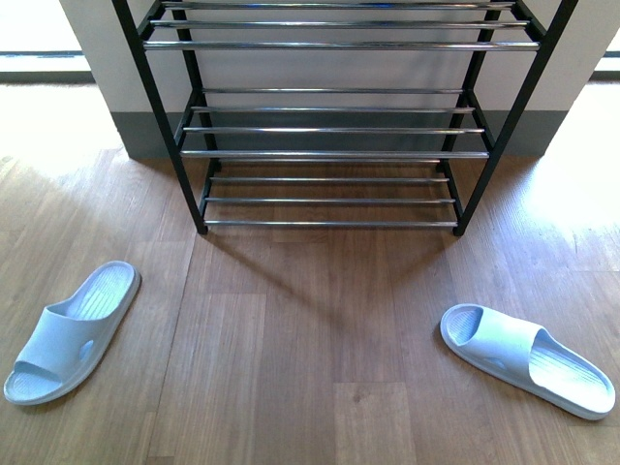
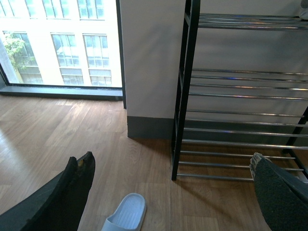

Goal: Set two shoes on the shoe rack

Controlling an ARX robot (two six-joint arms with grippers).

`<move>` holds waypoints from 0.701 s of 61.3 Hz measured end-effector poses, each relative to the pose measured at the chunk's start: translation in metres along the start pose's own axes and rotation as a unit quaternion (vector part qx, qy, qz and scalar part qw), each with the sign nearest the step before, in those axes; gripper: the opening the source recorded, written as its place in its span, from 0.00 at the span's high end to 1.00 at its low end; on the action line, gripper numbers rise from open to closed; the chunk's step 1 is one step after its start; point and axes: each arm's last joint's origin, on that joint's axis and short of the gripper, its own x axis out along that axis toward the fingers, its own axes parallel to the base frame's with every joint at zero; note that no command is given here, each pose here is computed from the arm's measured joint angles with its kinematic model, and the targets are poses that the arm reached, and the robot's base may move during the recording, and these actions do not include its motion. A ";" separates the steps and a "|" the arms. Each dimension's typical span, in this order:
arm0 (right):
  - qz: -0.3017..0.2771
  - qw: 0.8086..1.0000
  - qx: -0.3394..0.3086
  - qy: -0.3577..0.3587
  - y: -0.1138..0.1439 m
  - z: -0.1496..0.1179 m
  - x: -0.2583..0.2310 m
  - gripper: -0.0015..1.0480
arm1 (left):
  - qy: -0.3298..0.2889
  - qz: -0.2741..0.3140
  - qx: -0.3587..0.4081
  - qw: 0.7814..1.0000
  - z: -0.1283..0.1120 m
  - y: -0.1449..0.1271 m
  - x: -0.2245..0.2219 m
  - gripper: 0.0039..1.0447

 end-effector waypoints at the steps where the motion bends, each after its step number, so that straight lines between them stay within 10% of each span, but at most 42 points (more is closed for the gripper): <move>1: 0.002 1.000 -0.004 0.010 -0.002 0.000 0.006 0.09 | 0.000 0.000 0.000 1.000 0.000 0.000 0.000 0.09; 11: 0.009 0.994 -0.047 0.102 -0.024 -0.010 0.090 0.09 | 0.000 0.000 0.000 1.000 0.000 0.000 0.000 0.09; 26: 0.082 0.923 -0.086 0.365 -0.030 -0.163 0.181 0.09 | 0.000 0.000 0.000 1.000 0.000 0.000 0.000 0.09; 43: 0.118 0.905 -0.080 0.400 -0.030 -0.231 0.207 0.09 | 0.000 0.000 0.000 1.000 0.000 0.000 0.000 0.09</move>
